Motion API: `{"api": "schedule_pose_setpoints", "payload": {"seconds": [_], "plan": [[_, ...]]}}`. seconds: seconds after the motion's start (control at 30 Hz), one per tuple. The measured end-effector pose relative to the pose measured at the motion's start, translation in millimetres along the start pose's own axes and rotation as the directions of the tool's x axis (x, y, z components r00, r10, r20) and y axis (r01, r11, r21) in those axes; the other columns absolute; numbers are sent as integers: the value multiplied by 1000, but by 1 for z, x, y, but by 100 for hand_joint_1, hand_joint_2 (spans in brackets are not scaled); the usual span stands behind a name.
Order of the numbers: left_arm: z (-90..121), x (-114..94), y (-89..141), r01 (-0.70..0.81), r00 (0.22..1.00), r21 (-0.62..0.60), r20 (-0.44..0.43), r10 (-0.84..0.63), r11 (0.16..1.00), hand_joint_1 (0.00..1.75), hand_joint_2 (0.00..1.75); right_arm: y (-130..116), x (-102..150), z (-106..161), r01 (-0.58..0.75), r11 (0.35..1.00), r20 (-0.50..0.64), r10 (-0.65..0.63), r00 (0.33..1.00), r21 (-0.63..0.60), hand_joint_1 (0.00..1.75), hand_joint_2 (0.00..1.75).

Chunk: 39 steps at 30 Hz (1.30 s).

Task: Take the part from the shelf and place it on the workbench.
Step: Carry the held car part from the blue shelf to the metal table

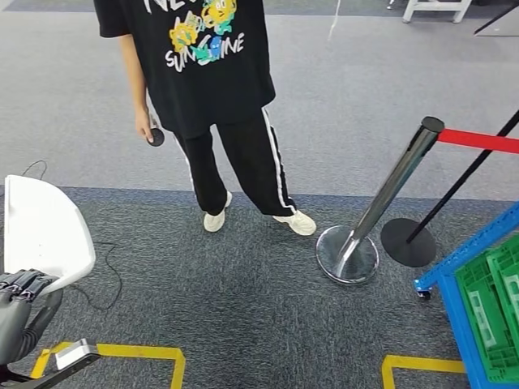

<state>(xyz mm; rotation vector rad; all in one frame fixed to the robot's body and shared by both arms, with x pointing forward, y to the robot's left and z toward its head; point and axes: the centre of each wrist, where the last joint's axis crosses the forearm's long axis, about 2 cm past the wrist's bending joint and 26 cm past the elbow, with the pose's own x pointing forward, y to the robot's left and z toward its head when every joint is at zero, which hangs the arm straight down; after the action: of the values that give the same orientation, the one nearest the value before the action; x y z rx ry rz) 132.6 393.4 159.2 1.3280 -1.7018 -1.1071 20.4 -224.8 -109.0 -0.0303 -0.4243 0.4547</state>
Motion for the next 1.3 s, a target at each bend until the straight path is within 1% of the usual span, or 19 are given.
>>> {"api": "schedule_pose_setpoints", "payload": {"seconds": [0.23, 0.47, 0.6, 0.73, 1.07, 1.3], "plan": [[0, 5, -3, -9, 1000, 1, -3, 9, 1000, 150, 175, -1, 1, -1, -4, 1000, 3, 4, 1000, -6, 0, 0], [1, 15, -8, -33, 999, -7, -20, 32, 999, 150, 175, 1, 0, 0, -10, 1000, -41, 9, 999, -28, 0, 0], [1, 18, -10, -45, 999, -10, -28, 45, 999, 150, 175, 2, 1, 0, -10, 999, -37, 8, 999, -47, 0, 0], [2, 19, -12, -63, 998, -14, -28, 62, 998, 150, 175, -1, 1, 0, 3, 999, -24, -4, 1000, -39, 0, 0], [0, 24, -19, -85, 996, -25, -19, 85, 996, 150, 175, -7, -9, 1, 20, 999, -33, -21, 999, -40, 0, 0], [-1, 23, -21, -93, 996, -23, -18, 93, 995, 150, 175, -9, -12, 2, 25, 999, -7, -25, 1000, -31, 0, 0]]}}
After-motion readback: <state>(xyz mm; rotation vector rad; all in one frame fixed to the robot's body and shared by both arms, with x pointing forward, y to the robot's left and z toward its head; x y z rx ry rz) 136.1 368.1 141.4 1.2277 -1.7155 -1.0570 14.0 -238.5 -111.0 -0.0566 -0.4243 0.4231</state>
